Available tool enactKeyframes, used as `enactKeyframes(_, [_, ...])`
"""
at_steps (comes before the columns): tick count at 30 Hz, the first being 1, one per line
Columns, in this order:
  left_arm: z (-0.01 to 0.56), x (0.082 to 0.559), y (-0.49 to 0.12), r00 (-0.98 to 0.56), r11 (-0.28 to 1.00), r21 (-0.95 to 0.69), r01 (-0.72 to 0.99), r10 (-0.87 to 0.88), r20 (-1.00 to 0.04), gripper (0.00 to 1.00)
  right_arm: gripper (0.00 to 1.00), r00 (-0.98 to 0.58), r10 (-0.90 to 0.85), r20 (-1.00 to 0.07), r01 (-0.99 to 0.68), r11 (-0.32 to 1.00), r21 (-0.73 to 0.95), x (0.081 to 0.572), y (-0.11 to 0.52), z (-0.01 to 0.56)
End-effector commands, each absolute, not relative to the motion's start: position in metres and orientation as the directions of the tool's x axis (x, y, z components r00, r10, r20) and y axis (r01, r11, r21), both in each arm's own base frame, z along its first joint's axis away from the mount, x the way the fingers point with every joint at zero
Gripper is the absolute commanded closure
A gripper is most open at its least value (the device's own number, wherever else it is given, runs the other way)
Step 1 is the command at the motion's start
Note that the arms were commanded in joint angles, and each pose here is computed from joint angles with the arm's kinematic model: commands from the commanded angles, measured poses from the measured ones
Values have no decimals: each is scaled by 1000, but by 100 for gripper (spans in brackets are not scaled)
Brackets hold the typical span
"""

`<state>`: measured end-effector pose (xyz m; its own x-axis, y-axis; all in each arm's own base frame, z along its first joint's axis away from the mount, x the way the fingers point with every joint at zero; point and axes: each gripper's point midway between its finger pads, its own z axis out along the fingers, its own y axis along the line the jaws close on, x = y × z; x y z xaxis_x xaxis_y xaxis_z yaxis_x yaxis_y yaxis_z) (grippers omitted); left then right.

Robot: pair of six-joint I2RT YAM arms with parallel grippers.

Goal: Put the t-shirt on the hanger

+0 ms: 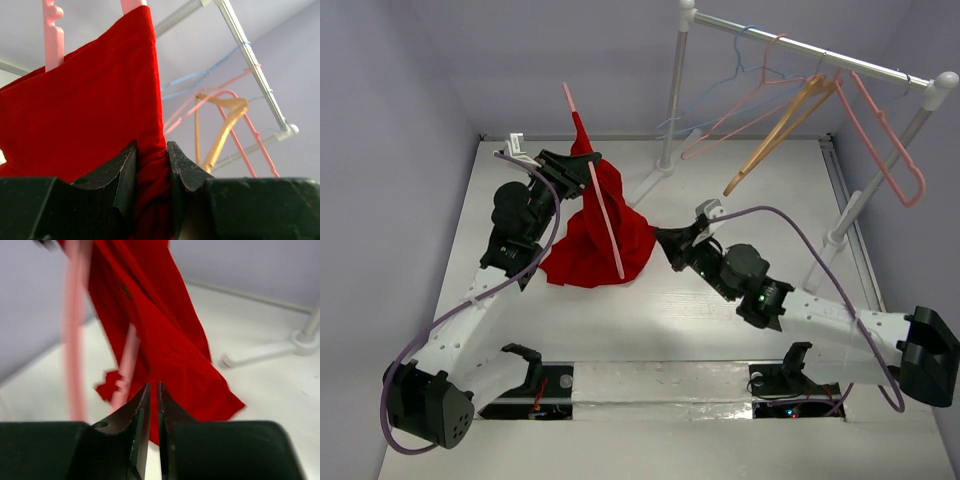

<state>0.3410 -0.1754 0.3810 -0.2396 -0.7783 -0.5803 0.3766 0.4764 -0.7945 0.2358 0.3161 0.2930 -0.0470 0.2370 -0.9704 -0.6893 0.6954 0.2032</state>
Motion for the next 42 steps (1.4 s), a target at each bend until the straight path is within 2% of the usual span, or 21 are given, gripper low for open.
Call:
enactKeyframes(1, [444,314,-179,-221,375,-753,541,-801,-557,100,82,-137,132,-982,-729,657,190,245,327,256])
enactKeyframes(3, [446,311,-177,-223,370,-751,547,-800,-558,100,70,-123,82,-989,-755,639,147,255,329,252])
enactKeyframes(4, [445,310,-177,-228,372,-753,544,-798,-558,100,58,-130,46,-991,-764,633,129,258,336,243])
enactKeyframes(6, [445,308,-177,-231,372,-752,545,-795,-561,100,48,-103,17,-995,-780,619,91,272,339,250])
enactKeyframes(7, [445,305,-177,-233,372,-750,547,-793,-563,100,43,-125,-27,-992,-787,611,83,276,346,236])
enactKeyframes(12, [439,302,-174,-237,383,-752,536,-787,-569,100,39,-55,-75,-996,-802,597,-1,291,358,240])
enactKeyframes(18, [435,300,-176,-254,373,-755,539,-783,-568,100,39,-61,-117,-991,-815,579,-19,301,374,227])
enactKeyframes(22, [435,299,-176,-252,373,-755,539,-784,-568,100,42,-62,-96,-993,-829,559,-2,301,382,228])
enactKeyframes(25, [436,299,-176,-254,368,-755,543,-785,-565,100,60,-69,-80,-994,-839,545,14,299,385,228])
enactKeyframes(27, [439,300,-174,-245,367,-754,545,-790,-562,100,77,-90,-70,-993,-843,536,39,294,384,220])
enactKeyframes(28, [443,299,-174,-240,360,-750,555,-794,-558,100,90,-86,-61,-994,-847,530,41,291,383,222])
enactKeyframes(30, [450,297,-173,-242,328,-756,567,-811,-533,100,99,-142,-41,-989,-857,504,102,280,383,212])
enactKeyframes(36, [500,291,-159,-149,250,-724,642,-886,-439,100,100,-212,-37,-977,-851,498,166,256,381,187])
enactKeyframes(42, [531,299,-131,5,288,-698,656,-926,-378,100,100,-273,-12,-962,-837,496,231,233,373,177])
